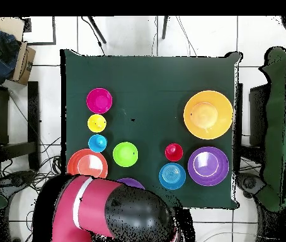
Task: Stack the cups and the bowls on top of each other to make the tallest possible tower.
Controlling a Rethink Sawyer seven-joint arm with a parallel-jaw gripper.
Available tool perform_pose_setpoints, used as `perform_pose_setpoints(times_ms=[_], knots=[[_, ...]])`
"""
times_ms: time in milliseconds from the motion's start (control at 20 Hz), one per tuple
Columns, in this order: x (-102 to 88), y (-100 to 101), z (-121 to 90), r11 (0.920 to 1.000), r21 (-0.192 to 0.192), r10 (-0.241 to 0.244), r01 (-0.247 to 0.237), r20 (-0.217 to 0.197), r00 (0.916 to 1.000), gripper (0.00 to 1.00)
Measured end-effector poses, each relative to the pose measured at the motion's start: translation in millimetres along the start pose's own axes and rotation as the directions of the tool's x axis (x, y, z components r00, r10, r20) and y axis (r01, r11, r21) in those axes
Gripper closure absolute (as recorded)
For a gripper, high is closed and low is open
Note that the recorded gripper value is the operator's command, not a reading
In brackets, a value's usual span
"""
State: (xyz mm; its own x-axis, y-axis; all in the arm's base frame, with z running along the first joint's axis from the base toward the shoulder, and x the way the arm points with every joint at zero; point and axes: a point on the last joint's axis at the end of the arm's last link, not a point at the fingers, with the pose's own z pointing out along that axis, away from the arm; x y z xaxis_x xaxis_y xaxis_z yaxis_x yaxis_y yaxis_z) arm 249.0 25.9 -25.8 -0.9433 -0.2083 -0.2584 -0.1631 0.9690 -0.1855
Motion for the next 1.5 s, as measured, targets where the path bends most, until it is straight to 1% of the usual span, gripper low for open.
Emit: perform_pose_setpoints(times_ms=[1200,1250,1500], knots=[[0.0,-0.2,0.0,1.0,0.0,0.001,-0.001,0.0,1.0,1.0],[0.0,-0.2,0.3,1.0,0.0,0.003,-0.003,0.0,1.0,0.0],[1.8,0.6,1.4,1.0,-0.005,0.008,-0.008,-0.006,0.9999,0.0]])
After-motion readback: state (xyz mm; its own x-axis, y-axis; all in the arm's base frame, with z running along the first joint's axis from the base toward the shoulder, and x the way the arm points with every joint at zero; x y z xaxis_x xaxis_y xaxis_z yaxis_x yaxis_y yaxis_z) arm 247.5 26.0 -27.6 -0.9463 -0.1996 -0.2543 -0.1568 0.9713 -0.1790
